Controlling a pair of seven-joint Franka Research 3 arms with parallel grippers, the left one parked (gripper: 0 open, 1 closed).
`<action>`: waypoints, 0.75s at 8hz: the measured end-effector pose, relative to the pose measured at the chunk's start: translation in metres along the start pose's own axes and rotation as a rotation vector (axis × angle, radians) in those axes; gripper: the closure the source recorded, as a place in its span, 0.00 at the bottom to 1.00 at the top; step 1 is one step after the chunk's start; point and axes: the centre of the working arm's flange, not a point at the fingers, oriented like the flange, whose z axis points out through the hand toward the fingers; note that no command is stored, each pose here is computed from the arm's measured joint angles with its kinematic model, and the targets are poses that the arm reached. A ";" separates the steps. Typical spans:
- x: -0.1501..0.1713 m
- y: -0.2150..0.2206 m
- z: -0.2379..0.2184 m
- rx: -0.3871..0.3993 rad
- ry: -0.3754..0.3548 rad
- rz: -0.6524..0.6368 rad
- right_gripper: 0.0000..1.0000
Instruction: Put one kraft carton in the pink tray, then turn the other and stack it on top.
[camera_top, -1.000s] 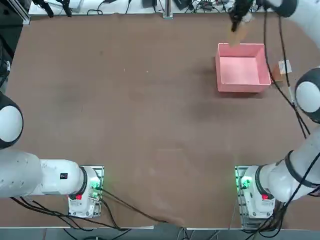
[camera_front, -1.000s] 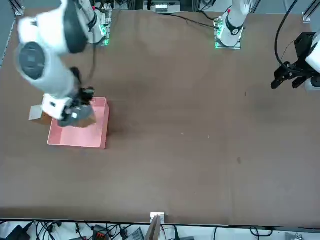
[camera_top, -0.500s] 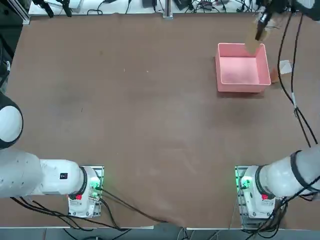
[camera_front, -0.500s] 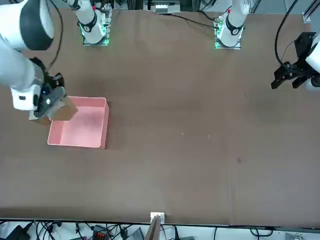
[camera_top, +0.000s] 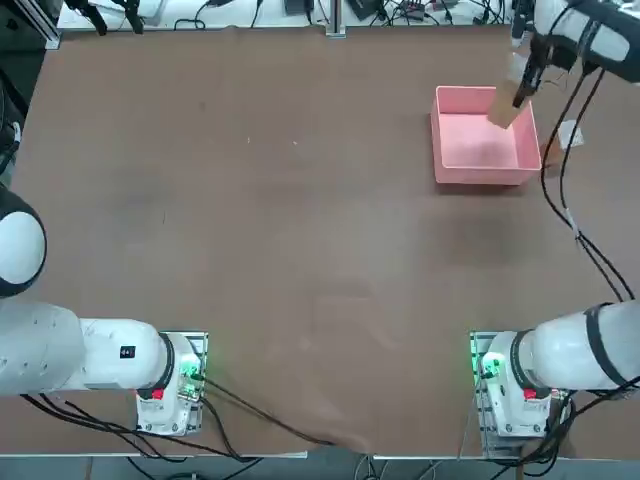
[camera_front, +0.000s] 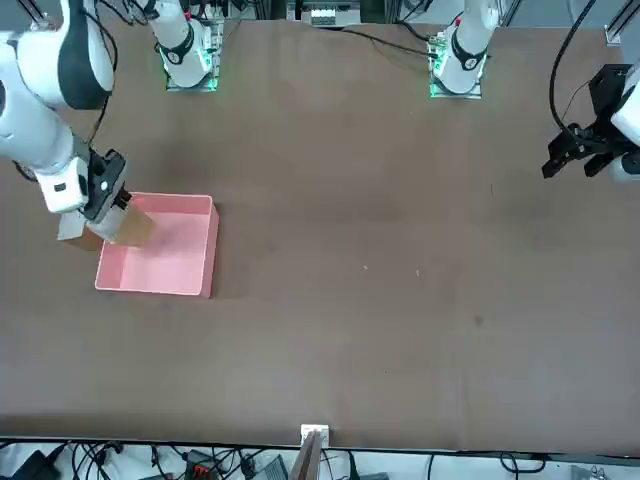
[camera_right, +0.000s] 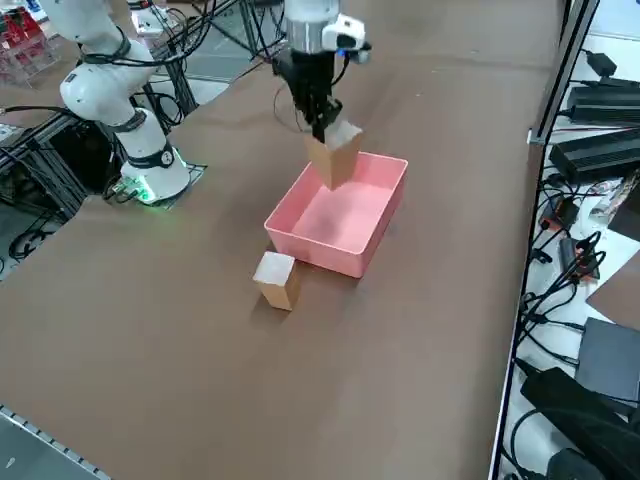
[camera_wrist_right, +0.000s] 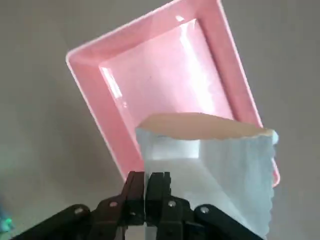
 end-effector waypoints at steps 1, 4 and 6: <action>-0.002 0.000 0.015 -0.033 0.014 -0.077 0.99; -0.010 -0.007 0.065 -0.081 0.030 -0.206 0.95; -0.010 -0.006 0.094 -0.087 0.031 -0.255 0.89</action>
